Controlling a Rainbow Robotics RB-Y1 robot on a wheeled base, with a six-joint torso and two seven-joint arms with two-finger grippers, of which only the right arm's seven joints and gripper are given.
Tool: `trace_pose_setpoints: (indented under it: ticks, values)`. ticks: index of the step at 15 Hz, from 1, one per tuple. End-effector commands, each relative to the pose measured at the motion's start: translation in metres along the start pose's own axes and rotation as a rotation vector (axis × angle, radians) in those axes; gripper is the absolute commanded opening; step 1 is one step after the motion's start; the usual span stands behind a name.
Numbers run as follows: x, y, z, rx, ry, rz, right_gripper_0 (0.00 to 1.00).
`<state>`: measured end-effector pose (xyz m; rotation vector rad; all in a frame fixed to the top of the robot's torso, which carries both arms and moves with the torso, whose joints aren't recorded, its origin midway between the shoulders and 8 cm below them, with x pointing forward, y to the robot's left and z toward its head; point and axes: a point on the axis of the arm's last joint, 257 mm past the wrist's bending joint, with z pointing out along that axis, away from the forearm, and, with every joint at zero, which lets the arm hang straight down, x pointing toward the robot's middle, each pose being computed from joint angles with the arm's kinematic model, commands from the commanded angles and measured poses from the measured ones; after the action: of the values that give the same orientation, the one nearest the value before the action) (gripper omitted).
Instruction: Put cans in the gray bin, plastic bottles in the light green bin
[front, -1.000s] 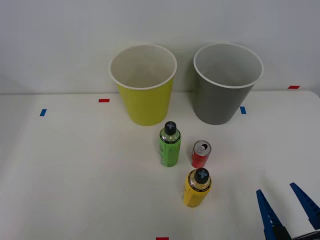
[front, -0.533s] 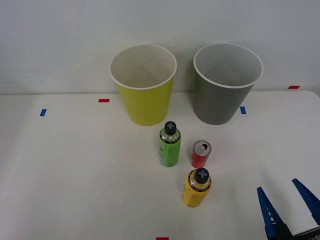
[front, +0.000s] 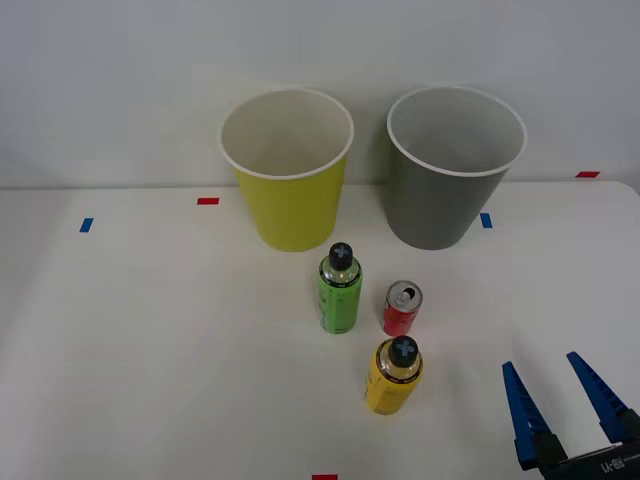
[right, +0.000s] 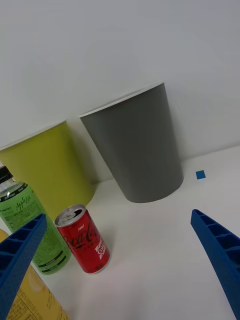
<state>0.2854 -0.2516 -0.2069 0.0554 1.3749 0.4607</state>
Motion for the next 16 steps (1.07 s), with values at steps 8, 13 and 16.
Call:
trace_pose_setpoints:
  ticks: [8, 13, 16]
  values:
    - [-0.0012, -0.0009, -0.0067, 0.014, -0.006, -0.024, 1.0]
    - [-0.0053, -0.0007, -0.007, 0.041, -0.037, -0.153, 1.0]
    - [-0.0063, -0.003, -0.0099, 0.067, -0.045, -0.178, 1.0]
